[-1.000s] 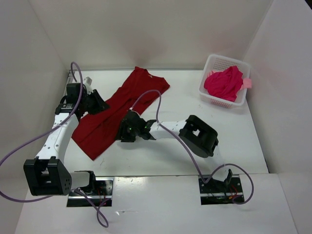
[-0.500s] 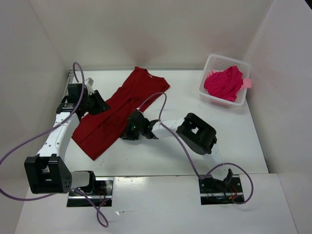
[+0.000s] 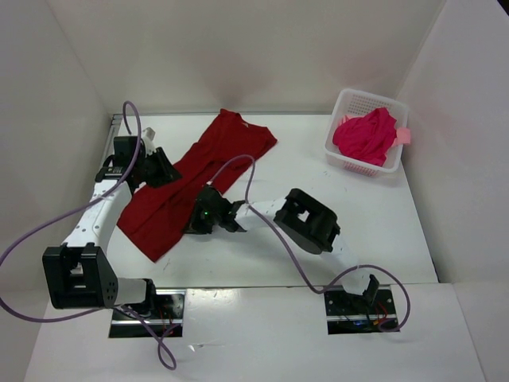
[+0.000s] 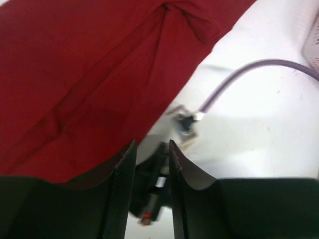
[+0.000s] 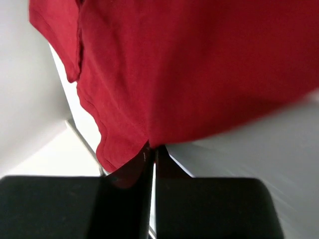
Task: Fold and stack the t-shirts
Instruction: Rotate the tshirt 90 degrees
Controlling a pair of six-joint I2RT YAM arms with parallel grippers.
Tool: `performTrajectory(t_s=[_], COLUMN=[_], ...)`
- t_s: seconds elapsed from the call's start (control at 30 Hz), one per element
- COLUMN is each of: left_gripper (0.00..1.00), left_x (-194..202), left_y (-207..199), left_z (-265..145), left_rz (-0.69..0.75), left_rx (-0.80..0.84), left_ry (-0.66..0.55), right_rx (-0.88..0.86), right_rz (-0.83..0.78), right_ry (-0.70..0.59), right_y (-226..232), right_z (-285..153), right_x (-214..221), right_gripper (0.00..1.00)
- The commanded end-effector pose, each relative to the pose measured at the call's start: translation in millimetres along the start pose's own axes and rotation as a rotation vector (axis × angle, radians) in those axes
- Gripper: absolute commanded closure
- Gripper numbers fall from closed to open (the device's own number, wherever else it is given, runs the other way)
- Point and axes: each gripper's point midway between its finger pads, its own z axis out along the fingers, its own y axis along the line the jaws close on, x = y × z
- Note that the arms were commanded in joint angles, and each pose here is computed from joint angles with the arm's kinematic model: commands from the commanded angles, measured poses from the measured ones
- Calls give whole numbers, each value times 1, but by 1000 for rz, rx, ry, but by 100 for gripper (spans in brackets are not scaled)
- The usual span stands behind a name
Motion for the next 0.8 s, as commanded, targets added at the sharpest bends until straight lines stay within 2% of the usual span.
performTrajectory(t_s=[0.0, 0.03, 0.07, 0.17, 0.2, 0.27, 0.3, 0.33, 0.37, 0.43, 0.5, 0.53, 0.57, 0.7, 0.73, 0.77], left_gripper=[60, 57, 55, 50, 49, 46, 46, 43, 39, 37, 37, 37, 37, 35, 35, 35], left_x=[-5, -1, 1, 4, 4, 4, 1, -1, -2, -22, -27, -50, -49, -87, -80, -83], left_y=[4, 3, 2, -14, -19, -32, -34, -37, -33, -36, -26, -34, -26, -18, -9, -9], left_z=[4, 9, 15, 36, 42, 60, 67, 74, 89, 103, 131, 137, 158, 204, 222, 228], left_rz=[46, 50, 54, 84, 87, 123, 121, 128, 115, 121, 115, 125, 110, 47, 26, 26], left_rx=[-7, -5, -11, 22, 21, 33, 23, 21, 15, 0, -33, -34, -54, -65, -80, -78], left_ry=[-2, 18, 34, 62, 63, 74, 70, 68, 78, 44, 59, 12, 28, -12, 16, 12], right_rx=[206, 175, 183, 239, 312, 311, 341, 335, 322, 332, 294, 292, 273, 242, 229, 208], right_rz=[43, 20, 12, -17, -1, -27, -25, -36, -41, -41, -38, -39, -46, -66, -65, -63], right_ry=[-26, -80, -96, -129, -81, -85, -48, -52, -61, -69, -106, -108, -122, -99, -84, -56], right_y=[-87, -74, -82, -124, -155, -161, -172, -171, -165, -167, -157, -154, -148, -142, -139, -136], right_z=[-24, -53, -71, -135, -152, -178, -187, -191, -199, -209, -222, -227, -234, -245, -245, -245], right_x=[-10, -36, -43, -64, -49, -52, -39, -38, -38, -34, -37, -37, -37, -32, -29, -24], right_gripper=[100, 100, 100, 100, 100, 95, 92, 81, 75, 70, 60, 56, 52, 53, 56, 66])
